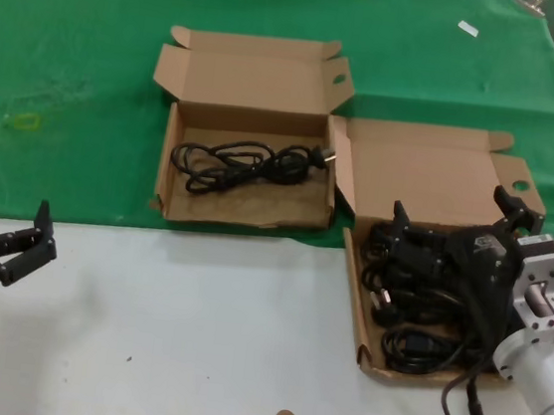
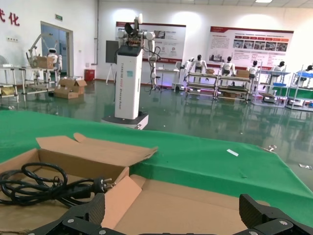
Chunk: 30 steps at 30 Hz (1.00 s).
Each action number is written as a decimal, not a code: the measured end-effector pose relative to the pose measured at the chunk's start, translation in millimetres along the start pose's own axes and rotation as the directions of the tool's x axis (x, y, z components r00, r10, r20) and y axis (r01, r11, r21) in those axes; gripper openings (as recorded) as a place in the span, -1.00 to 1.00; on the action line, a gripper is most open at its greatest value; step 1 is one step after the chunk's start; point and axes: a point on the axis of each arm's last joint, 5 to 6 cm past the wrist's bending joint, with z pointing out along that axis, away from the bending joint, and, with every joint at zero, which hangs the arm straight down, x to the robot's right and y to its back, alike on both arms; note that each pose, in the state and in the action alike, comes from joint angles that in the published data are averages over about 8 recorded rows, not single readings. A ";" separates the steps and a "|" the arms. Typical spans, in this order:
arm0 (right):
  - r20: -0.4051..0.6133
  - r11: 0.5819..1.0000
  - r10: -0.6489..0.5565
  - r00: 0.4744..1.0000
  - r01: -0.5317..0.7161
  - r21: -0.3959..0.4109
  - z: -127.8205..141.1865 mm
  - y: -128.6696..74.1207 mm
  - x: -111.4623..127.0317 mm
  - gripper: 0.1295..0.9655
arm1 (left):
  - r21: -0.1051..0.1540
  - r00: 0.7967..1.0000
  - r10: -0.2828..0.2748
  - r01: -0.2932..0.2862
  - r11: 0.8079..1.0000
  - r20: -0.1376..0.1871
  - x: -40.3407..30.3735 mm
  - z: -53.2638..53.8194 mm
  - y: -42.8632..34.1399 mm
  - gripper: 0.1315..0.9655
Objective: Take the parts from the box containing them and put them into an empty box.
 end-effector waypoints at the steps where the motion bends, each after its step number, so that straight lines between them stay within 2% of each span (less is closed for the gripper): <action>1: -0.007 1.000 0.005 1.000 -0.005 -0.001 -2.0 0.3 0.7 1.00 | 0.000 1.000 0.000 0.000 1.000 0.000 0.0 0.0 0.0 1.00; 30: -0.017 1.000 0.012 1.000 -0.012 -0.002 -5.1 0.6 1.8 1.00 | 0.000 1.000 0.000 0.000 1.000 0.000 0.0 0.0 0.0 1.00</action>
